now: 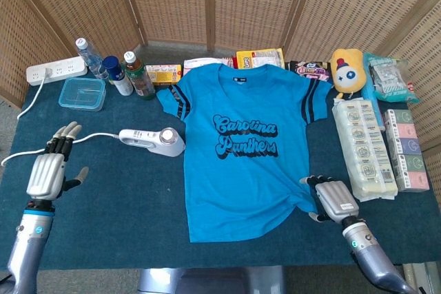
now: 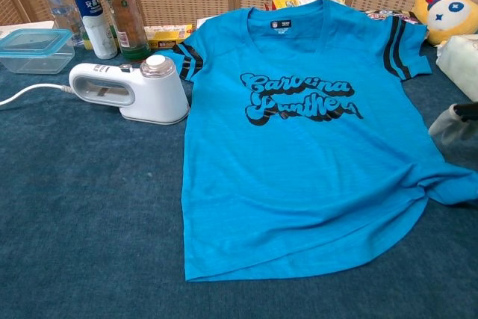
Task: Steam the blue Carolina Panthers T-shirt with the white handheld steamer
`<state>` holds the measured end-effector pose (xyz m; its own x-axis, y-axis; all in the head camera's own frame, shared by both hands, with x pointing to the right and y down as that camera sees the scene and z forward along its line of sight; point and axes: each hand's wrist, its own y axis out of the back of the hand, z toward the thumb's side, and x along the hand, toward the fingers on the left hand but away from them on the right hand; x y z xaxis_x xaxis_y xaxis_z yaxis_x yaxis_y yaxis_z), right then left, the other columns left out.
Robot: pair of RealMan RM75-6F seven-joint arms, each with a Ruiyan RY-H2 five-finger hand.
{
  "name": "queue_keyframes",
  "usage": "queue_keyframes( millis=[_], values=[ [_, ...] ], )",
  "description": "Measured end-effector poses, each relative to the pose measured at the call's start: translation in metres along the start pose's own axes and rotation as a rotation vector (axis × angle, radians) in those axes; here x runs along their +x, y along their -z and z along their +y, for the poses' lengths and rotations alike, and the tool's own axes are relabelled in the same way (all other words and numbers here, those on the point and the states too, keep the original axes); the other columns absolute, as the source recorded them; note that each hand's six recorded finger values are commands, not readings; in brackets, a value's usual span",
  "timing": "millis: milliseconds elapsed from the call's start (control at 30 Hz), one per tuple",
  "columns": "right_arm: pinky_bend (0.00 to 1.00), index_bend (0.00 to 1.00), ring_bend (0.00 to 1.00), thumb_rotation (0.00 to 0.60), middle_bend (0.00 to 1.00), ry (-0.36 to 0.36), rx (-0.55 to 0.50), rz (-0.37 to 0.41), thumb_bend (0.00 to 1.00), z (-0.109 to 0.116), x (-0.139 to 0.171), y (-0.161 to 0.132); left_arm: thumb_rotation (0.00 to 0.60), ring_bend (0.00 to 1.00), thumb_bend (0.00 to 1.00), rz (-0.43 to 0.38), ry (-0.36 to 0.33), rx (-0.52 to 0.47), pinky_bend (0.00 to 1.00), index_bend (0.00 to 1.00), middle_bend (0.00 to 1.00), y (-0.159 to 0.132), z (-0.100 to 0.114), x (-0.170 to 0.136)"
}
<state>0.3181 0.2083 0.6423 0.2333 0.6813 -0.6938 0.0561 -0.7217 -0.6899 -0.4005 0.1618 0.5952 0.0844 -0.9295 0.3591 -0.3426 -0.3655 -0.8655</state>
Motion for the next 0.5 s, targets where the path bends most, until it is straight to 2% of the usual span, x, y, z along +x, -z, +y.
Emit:
queue_keyframes(
  millis=[100, 167, 233, 333, 500],
  values=[
    [0.35, 0.29, 0.33, 0.6, 0.31, 0.041, -0.035, 0.006, 0.26, 0.007, 0.003, 0.001, 0.6, 0.01, 0.31, 0.031, 0.003, -0.001, 0.13, 0.1, 0.13, 0.011, 0.007, -0.014],
    [0.36, 0.33, 0.34, 0.6, 0.33, 0.076, -0.043, 0.009, 0.27, 0.013, 0.006, 0.003, 0.6, 0.06, 0.31, 0.052, 0.0, 0.002, 0.14, 0.22, 0.22, 0.017, 0.011, -0.023],
    [0.36, 0.35, 0.35, 0.6, 0.35, 0.124, -0.047, 0.008, 0.28, 0.019, 0.009, 0.006, 0.6, 0.12, 0.31, 0.079, -0.011, 0.009, 0.16, 0.28, 0.27, 0.024, 0.016, -0.035],
    [0.39, 0.39, 0.38, 0.6, 0.38, 0.199, -0.054, -0.002, 0.29, 0.028, 0.017, 0.015, 0.6, 0.17, 0.31, 0.121, -0.037, 0.023, 0.23, 0.32, 0.34, 0.036, 0.025, -0.056],
    [0.48, 0.44, 0.43, 0.6, 0.42, 0.296, -0.042, -0.033, 0.29, 0.036, 0.031, 0.03, 0.6, 0.22, 0.32, 0.163, -0.064, 0.043, 0.29, 0.33, 0.37, 0.051, 0.038, -0.088]
  ],
)
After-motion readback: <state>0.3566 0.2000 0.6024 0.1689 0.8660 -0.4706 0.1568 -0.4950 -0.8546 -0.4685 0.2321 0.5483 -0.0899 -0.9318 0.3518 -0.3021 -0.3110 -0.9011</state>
